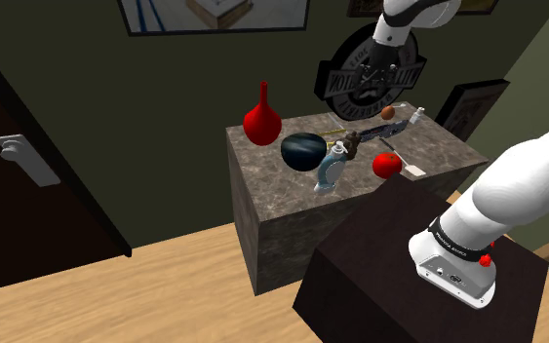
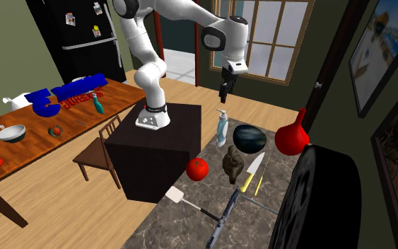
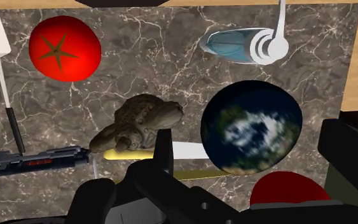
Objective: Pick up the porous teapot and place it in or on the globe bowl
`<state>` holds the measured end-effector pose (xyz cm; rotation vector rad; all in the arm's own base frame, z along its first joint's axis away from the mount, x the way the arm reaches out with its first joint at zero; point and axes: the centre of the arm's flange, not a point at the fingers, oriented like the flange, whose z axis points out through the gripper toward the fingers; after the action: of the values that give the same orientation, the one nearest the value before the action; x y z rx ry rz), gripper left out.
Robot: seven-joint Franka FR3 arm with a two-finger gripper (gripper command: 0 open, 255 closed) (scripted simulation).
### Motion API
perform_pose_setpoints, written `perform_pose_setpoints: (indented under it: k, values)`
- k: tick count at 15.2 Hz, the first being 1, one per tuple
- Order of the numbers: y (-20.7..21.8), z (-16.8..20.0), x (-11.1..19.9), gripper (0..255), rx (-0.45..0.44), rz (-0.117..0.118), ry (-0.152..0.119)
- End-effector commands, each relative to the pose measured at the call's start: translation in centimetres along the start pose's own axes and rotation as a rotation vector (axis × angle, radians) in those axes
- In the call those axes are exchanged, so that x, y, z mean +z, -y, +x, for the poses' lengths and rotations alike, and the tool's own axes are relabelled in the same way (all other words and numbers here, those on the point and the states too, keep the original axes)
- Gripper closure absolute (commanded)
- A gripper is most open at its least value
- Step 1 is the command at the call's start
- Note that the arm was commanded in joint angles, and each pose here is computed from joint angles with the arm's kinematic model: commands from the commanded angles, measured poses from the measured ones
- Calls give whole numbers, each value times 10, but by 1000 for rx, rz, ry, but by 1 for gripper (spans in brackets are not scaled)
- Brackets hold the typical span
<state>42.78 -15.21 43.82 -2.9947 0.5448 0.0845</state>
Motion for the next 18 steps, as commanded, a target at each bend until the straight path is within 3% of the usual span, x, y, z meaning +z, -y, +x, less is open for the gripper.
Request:
perform_pose_setpoints:
  k: [1,18]
  values:
    - [-15,17,18,0,22,8,10]
    - [-141,144,175,0,203,80,97]
